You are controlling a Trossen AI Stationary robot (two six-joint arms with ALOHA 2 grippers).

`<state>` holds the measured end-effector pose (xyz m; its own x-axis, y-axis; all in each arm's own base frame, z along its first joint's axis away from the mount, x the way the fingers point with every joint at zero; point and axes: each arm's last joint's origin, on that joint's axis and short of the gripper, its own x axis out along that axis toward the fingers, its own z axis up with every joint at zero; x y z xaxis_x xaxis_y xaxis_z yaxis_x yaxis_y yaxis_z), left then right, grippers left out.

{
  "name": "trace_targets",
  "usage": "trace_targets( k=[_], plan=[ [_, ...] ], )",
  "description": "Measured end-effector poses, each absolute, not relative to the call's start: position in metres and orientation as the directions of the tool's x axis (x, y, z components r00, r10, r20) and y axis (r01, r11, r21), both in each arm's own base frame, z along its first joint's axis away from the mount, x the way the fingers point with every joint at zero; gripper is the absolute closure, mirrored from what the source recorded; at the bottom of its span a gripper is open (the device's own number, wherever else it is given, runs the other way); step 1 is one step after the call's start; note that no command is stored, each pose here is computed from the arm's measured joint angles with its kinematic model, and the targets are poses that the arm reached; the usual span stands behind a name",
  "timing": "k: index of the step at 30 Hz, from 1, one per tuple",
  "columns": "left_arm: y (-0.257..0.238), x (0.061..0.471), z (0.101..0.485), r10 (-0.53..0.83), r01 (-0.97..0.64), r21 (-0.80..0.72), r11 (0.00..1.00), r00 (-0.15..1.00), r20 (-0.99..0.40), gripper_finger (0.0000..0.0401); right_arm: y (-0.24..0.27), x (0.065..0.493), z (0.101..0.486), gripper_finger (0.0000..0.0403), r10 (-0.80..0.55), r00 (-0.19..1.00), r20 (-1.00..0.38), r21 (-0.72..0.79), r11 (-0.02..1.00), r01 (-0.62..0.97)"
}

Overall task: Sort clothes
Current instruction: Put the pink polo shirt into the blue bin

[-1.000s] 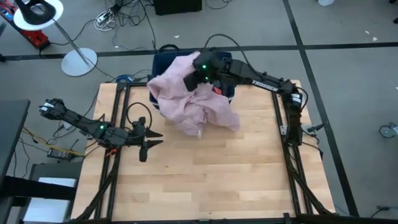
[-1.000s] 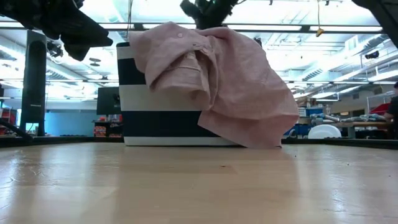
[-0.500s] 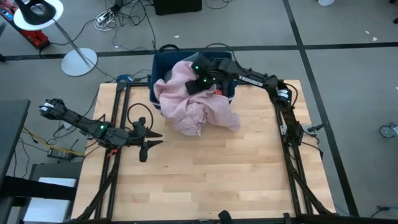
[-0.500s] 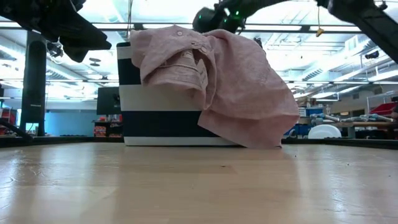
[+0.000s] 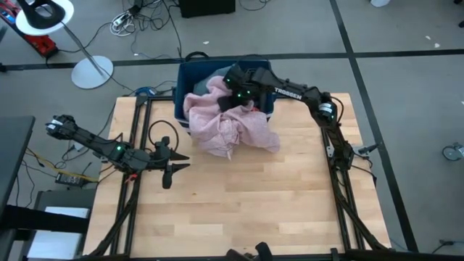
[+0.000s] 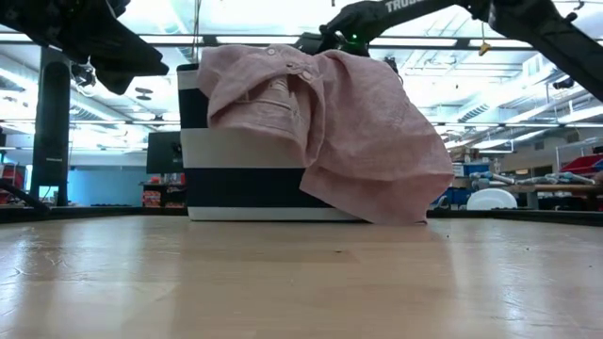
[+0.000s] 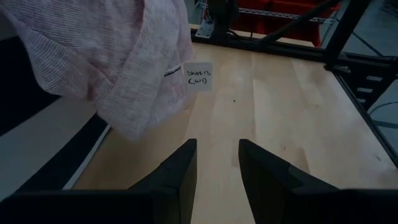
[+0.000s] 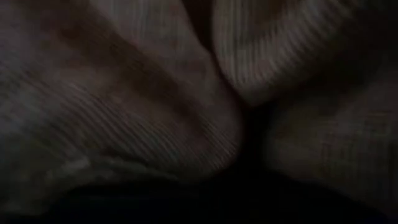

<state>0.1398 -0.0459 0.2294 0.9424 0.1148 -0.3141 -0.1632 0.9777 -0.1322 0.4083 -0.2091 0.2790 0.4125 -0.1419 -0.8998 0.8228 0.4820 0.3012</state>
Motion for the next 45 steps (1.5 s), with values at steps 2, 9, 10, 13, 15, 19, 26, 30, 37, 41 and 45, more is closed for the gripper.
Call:
trace_targets(
  k=[2, 9, 10, 13, 15, 19, 26, 30, 37, 41, 45],
  plan=[
    [-0.046, 0.140, 0.229, 0.116, -0.164, -0.129, 0.978, 0.941, -0.319, 0.0277, -0.209, 0.405, 0.288, 0.0367, -0.159, 0.435, -0.886, 0.313, 0.486, 0.816],
    [-0.046, 0.139, 0.228, 0.116, -0.165, -0.125, 0.978, 0.939, -0.325, 0.0277, -0.203, 0.391, 0.325, 0.0315, -0.211, 0.506, -0.836, 0.353, 0.498, 0.792],
    [-0.046, 0.139, 0.228, 0.116, -0.165, -0.125, 0.978, 0.939, -0.325, 0.0277, -0.202, 0.389, 0.329, 0.0304, -0.215, 0.514, -0.831, 0.358, 0.500, 0.789],
    [-0.046, 0.139, 0.228, 0.116, -0.165, -0.125, 0.978, 0.939, -0.325, 0.0277, -0.198, 0.381, 0.344, 0.0268, -0.229, 0.541, -0.809, 0.376, 0.506, 0.776],
    [-0.046, 0.139, 0.228, 0.116, -0.165, -0.125, 0.978, 0.939, -0.325, 0.0277, -0.194, 0.377, 0.354, 0.0244, -0.236, 0.560, -0.794, 0.388, 0.513, 0.766],
    [-0.046, 0.139, 0.228, 0.117, -0.165, -0.125, 0.978, 0.938, -0.325, 0.0277, -0.186, 0.365, 0.375, 0.0208, -0.240, 0.602, -0.761, 0.411, 0.539, 0.735],
    [-0.046, 0.139, 0.228, 0.117, -0.165, -0.125, 0.978, 0.938, -0.326, 0.0277, -0.158, 0.339, 0.420, 0.0197, -0.317, 0.658, -0.683, 0.406, 0.584, 0.703],
    [-0.046, 0.139, 0.228, 0.117, -0.165, -0.125, 0.978, 0.938, -0.326, 0.0277, -0.134, 0.323, 0.442, 0.0202, -0.315, 0.694, -0.647, 0.415, 0.618, 0.668],
    [-0.046, 0.139, 0.228, 0.117, -0.165, -0.122, 0.979, 0.937, -0.330, 0.0277, -0.076, 0.311, 0.457, 0.0206, -0.293, 0.692, -0.660, 0.370, 0.675, 0.638],
    [-0.046, 0.139, 0.228, 0.117, -0.173, -0.144, 0.974, 0.937, -0.330, 0.0277, -0.039, 0.307, 0.456, 0.0208, -0.293, 0.656, -0.695, 0.331, 0.680, 0.654],
    [-0.046, 0.139, 0.228, 0.117, -0.181, -0.169, 0.969, 0.937, -0.330, 0.0277, -0.008, 0.297, 0.447, 0.0214, -0.344, 0.545, -0.765, 0.219, 0.656, 0.722]
  ],
)
